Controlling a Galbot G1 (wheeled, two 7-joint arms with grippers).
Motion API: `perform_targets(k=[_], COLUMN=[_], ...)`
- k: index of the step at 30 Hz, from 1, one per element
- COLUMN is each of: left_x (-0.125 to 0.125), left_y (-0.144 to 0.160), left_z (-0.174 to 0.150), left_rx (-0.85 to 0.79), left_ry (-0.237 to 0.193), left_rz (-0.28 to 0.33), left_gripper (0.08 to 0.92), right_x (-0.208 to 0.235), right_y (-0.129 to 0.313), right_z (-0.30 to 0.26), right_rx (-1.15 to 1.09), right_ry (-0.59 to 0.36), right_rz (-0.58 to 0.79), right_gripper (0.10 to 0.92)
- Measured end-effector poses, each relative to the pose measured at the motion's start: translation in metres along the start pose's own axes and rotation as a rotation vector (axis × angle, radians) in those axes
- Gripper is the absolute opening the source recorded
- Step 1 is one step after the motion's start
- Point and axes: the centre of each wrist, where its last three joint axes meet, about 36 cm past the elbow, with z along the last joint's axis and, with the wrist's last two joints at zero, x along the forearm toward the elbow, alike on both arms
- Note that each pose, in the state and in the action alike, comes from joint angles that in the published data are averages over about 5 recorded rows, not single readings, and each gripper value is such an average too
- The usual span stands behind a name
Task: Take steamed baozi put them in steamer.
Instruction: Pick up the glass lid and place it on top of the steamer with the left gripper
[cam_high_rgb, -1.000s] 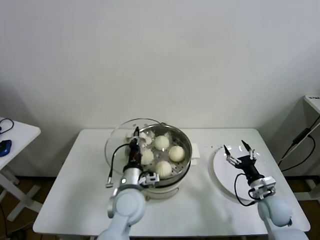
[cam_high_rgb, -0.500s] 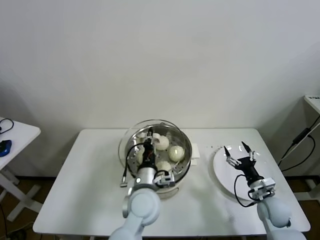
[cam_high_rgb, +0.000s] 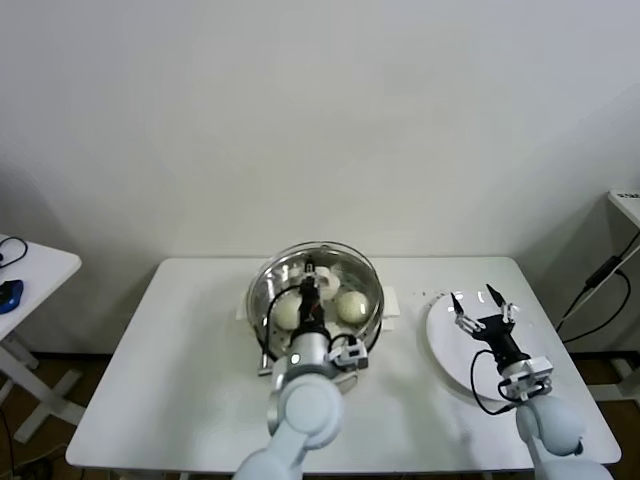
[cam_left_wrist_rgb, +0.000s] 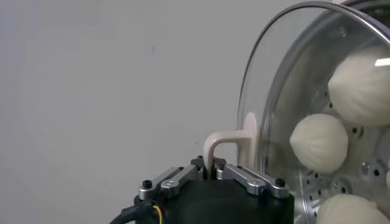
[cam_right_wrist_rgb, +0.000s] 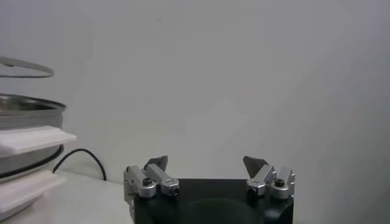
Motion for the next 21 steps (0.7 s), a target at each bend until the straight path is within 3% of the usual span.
perform_targets(k=[21], left_x=[-0.01], left_y=[-0.01], left_z=[-0.016], left_rx=[-0.059], left_ry=[0.03], left_rz=[0.046], left_gripper=[0.152], right_x=[0.002], right_y=[-0.005], right_z=[0.004], right_rx=[-0.007], right_ry=[0.003], right_rz=[0.01], right_gripper=[0.823])
